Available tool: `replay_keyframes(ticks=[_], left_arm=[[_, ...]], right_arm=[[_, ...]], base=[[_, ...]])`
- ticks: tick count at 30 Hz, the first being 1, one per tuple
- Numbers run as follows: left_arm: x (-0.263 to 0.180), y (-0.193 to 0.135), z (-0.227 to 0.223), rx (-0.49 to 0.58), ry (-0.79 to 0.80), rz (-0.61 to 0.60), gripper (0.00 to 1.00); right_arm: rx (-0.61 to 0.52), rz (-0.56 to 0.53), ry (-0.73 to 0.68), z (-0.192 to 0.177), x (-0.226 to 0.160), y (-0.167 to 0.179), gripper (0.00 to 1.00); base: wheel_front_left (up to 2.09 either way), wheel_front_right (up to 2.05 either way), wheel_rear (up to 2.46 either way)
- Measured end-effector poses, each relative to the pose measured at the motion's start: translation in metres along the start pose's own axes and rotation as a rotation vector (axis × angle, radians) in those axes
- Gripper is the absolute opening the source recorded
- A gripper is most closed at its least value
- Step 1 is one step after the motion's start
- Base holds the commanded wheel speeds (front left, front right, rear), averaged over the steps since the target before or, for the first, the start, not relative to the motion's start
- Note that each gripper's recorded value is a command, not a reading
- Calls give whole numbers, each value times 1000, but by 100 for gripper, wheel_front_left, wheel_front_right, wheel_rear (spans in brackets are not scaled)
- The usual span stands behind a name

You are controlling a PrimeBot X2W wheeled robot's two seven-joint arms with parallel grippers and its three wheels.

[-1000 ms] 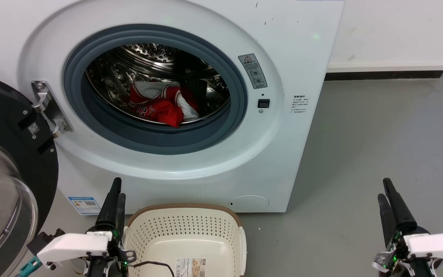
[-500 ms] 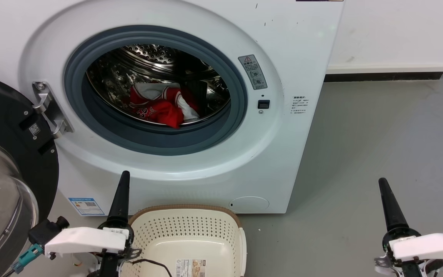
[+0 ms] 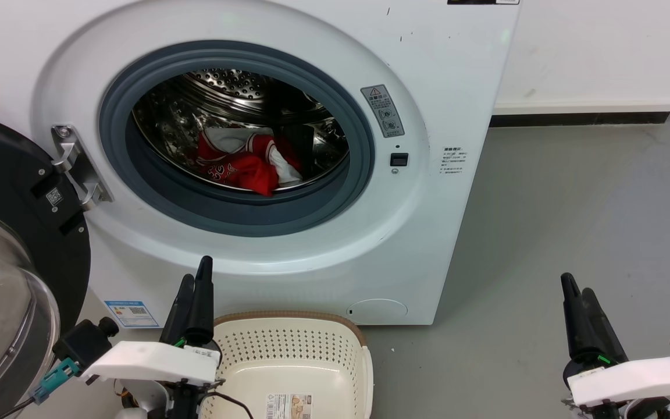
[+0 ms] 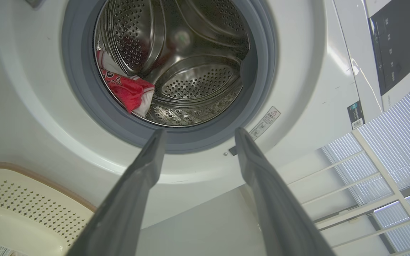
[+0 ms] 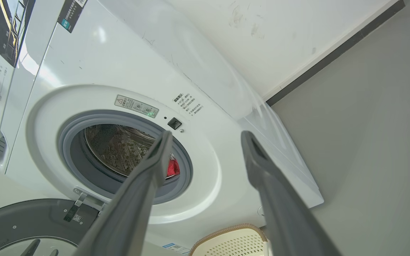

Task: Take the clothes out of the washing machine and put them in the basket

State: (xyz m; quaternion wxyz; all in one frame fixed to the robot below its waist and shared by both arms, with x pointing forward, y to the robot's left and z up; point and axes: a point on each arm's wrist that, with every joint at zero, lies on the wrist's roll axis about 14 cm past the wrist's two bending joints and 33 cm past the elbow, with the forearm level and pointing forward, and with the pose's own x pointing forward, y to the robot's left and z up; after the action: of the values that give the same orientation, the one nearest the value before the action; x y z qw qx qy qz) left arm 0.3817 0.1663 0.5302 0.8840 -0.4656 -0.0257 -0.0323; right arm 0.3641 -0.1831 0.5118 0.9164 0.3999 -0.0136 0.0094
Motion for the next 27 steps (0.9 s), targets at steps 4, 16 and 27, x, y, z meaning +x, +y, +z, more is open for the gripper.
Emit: replay_keyframes(ticks=[4,16,27], left_arm=[[0,-3,-1,72,1,-10,100],[-1,-10,-2,247,-11,-30,100],[-3,-15,-7,379,-13,-51,100]], right_arm=[[-68,19,-7,1,0,5,100],[-242,60,-8,0,-3,16,100],[-371,88,0,-2,-6,22,100]], base=[[0,0,0],[0,0,0],[0,0,0]])
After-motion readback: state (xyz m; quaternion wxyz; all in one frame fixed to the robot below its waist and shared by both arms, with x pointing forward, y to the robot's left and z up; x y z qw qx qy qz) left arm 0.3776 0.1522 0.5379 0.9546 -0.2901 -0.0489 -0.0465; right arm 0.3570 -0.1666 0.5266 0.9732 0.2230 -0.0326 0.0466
